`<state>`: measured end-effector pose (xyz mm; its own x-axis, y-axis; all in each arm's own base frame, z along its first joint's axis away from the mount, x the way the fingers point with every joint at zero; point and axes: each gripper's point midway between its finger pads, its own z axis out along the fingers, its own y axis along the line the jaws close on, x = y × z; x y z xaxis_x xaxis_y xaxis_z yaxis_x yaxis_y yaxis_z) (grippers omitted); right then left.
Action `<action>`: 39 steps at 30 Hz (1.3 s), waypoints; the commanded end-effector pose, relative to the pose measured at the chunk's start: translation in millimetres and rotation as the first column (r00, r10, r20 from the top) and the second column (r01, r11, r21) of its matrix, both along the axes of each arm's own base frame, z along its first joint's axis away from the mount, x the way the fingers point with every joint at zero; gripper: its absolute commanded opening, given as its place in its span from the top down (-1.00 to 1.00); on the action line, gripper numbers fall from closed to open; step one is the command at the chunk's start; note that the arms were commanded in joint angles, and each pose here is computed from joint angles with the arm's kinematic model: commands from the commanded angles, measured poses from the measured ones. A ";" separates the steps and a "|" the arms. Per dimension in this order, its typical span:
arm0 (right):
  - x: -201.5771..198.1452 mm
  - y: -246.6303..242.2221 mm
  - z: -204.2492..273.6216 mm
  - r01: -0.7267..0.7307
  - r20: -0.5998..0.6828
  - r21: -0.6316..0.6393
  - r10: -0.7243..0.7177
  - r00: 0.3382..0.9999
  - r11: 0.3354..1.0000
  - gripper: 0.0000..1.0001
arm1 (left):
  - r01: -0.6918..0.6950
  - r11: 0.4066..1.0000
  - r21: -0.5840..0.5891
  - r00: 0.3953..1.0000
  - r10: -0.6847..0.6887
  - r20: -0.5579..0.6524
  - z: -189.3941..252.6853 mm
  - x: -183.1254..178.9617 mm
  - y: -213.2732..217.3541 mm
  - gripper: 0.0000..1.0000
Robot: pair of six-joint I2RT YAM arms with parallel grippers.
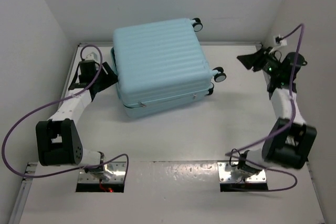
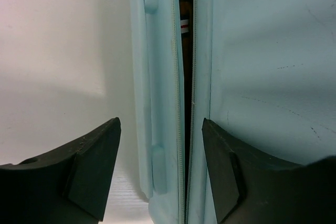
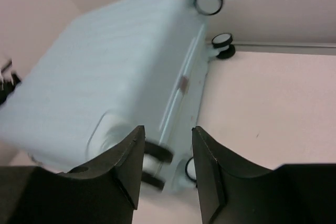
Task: Pack the luggage
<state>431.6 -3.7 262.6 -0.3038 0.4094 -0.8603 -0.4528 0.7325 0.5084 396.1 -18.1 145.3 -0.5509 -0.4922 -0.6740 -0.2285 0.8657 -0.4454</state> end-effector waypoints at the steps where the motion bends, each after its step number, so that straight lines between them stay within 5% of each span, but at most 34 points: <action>1: -54.9 32.4 -39.6 -0.133 -0.001 -0.186 0.135 0.991 0.974 0.16 | 0.006 1.000 -0.025 0.994 -0.009 -0.105 -29.4 -25.3 -7.5 -0.36; 5: -137.3 74.0 -63.5 -0.249 0.002 -0.211 0.255 0.967 0.945 0.13 | -0.045 0.998 -0.042 0.999 0.045 0.001 -3.3 -17.3 8.9 -0.33; 10: -182.4 110.9 -93.5 -0.292 0.061 -0.292 0.322 0.945 0.911 0.15 | -0.067 0.994 -0.084 0.993 0.074 0.093 30.2 -8.9 25.7 -0.33; 14: -180.9 125.8 -121.0 -0.230 0.052 -0.356 0.265 0.963 0.906 0.32 | -0.094 0.993 -0.070 0.991 0.100 0.085 27.0 -13.2 35.7 -0.38; 18: -179.2 146.6 -140.3 -0.269 -0.060 -0.267 0.263 0.963 0.926 0.56 | -0.102 0.994 -0.049 0.995 0.101 -0.010 -8.5 -19.5 28.1 -0.41; 22: -164.3 165.5 -146.7 -0.193 0.000 -0.305 0.202 0.979 0.933 0.24 | -0.094 0.995 -0.033 0.995 0.093 -0.029 -18.5 -9.5 18.4 -0.43; 35: -133.1 167.6 -160.4 0.042 0.134 -0.411 0.015 0.991 0.910 0.34 | -0.106 0.993 0.059 0.989 0.111 -0.093 -43.9 25.1 11.4 -0.15; 39: -121.8 145.5 -137.7 0.158 0.222 -0.411 -0.070 0.973 0.898 0.31 | -0.137 0.988 0.076 0.988 0.141 -0.058 -30.8 27.6 26.0 -0.23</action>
<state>288.1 162.6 80.8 -0.2655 -0.0152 -0.9640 -0.4939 0.8609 0.1225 406.5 -3.5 87.9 -0.5960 -0.5229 -0.6095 -0.3829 0.8522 -0.3567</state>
